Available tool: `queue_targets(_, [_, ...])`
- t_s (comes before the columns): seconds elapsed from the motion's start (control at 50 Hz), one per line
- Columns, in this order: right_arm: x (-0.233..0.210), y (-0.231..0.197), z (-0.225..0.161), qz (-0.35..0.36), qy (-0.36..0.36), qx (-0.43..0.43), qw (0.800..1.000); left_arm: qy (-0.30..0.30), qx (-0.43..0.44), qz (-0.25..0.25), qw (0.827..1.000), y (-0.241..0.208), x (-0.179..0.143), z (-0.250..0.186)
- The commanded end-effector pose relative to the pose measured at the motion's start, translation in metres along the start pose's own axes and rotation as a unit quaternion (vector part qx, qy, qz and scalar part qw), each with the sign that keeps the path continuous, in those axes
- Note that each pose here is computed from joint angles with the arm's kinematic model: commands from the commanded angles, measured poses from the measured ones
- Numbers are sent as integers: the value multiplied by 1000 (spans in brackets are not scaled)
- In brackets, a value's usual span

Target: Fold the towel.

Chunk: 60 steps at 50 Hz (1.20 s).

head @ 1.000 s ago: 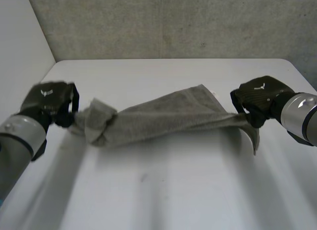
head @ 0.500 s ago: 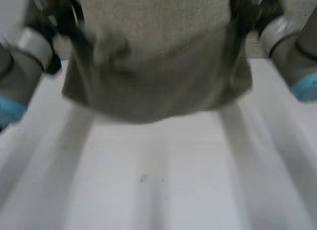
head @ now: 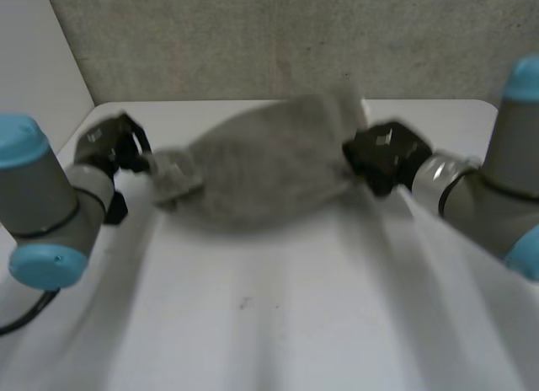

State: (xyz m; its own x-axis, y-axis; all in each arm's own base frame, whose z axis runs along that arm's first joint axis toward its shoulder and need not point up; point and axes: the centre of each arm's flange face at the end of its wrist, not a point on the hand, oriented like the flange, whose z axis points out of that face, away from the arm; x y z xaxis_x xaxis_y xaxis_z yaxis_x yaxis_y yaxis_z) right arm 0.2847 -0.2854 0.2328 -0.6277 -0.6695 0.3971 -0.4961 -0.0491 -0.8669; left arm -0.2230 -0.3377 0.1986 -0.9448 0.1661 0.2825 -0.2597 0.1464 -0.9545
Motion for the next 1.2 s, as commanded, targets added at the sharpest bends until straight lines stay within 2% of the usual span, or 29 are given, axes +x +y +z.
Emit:
queue_targets(0.02, [-41,76,6,24,-58,-104,993,-48,-85,57,994,59,-39,6])
queue_targets(0.2, [-46,89,0,28,-56,-107,992,-90,-95,88,987,51,-71,2])
queue_targets(0.38, [-46,80,-7,26,-51,-92,994,-79,-73,90,990,23,-64,-19])
queue_targets(0.44, [-48,82,-8,25,-52,-91,994,-46,-67,90,993,15,-53,-31])
queue_targets(0.48, [-49,82,-8,25,-52,-90,994,0,-66,91,994,10,-40,-44])
queue_targets(0.5, [-50,84,-8,25,-53,-92,994,0,-66,91,994,10,-40,-44])
queue_targets(0.58, [-50,85,-8,25,-52,-92,994,67,-57,115,989,2,-24,-64])
queue_targets(0.6, [-50,85,-8,25,-53,-92,994,67,-57,115,989,2,-24,-64])
queue_targets(0.64, [-51,85,-8,26,-53,-92,994,111,-55,152,981,2,-15,-77])
queue_targets(0.66, [-51,85,-8,25,-53,-92,994,111,-55,152,981,2,-15,-77])
queue_targets(0.7, [-51,85,-8,25,-53,-92,994,147,-58,199,967,7,-9,-88])
queue_targets(0.76, [-51,85,-8,25,-53,-92,994,163,-61,221,960,11,-7,-93])
queue_targets(0.78, [-51,85,-8,25,-53,-92,994,169,-65,244,953,14,-7,-95])
queue_targets(0.86, [-51,86,-7,26,-54,-93,994,176,-80,295,936,26,-9,-101])
queue_targets(0.96, [-52,87,-7,26,-54,-95,994,177,-100,313,928,37,-13,-102])
queue_targets(1.2, [-53,90,-7,20,-52,-95,994,144,-122,310,932,49,-22,-92])
